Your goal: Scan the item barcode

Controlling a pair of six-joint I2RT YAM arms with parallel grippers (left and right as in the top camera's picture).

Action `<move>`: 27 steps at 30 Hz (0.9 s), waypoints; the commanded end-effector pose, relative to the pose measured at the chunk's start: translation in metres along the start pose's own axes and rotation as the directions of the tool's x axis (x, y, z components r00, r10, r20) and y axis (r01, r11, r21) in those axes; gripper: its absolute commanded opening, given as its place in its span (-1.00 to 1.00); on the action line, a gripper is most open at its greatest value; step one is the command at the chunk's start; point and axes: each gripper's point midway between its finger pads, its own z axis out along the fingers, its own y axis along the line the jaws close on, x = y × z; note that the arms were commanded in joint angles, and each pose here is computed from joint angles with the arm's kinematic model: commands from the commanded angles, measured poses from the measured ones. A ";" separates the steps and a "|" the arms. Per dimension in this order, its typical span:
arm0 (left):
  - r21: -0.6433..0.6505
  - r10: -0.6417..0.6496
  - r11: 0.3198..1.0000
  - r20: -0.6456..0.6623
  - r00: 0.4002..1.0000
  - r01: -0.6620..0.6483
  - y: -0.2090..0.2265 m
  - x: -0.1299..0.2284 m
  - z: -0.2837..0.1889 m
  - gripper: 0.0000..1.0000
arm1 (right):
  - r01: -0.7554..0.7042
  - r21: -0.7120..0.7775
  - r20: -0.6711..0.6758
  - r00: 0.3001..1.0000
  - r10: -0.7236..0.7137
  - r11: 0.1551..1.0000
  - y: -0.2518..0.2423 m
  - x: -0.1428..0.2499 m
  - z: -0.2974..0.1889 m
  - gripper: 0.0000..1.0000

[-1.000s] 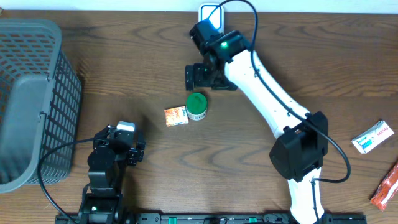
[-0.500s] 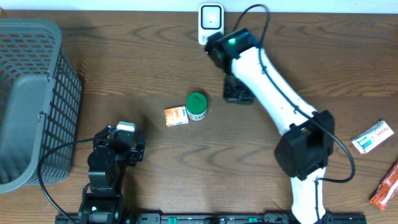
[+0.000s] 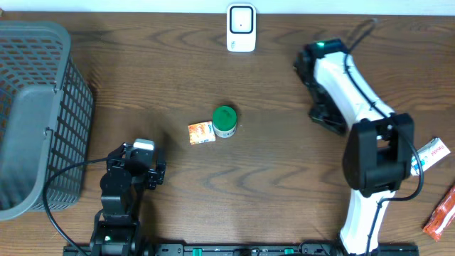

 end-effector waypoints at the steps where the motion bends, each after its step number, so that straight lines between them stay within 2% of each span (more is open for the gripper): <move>1: -0.008 -0.009 1.000 0.008 1.000 0.009 0.001 -0.002 -0.001 0.74 | -0.139 0.085 0.012 0.990 0.138 0.987 -0.032 -0.012 0.021 -0.97; 7: -0.008 -0.008 1.000 0.007 1.000 0.008 0.001 -0.002 -0.001 0.74 | -0.227 0.175 -0.047 0.970 0.238 0.958 -0.069 -0.018 0.053 -0.97; 12: -0.008 -0.008 1.000 0.007 1.000 0.008 0.001 -0.002 -0.001 0.74 | -0.366 0.237 -0.070 0.917 0.392 0.900 -0.107 -0.022 0.075 -0.97; 15: -0.008 -0.008 1.000 0.008 1.000 0.008 0.001 -0.002 -0.001 0.74 | -0.474 0.278 -0.046 0.862 0.504 0.836 -0.134 -0.024 0.087 -0.97; 19: -0.008 -0.009 1.000 0.007 1.000 0.009 0.001 -0.002 -0.001 0.74 | -0.624 0.346 0.025 0.753 0.658 0.701 -0.168 -0.025 0.108 -0.97; 22: -0.008 -0.009 1.000 0.008 1.000 0.009 0.001 -0.002 -0.001 0.74 | -0.672 0.384 0.035 0.696 0.718 0.633 -0.184 -0.023 0.135 -0.97; 27: -0.008 -0.008 1.000 0.008 1.000 0.008 0.001 -0.002 -0.001 0.74 | -0.722 0.427 -0.025 0.593 0.805 0.545 -0.200 -0.007 0.185 -0.97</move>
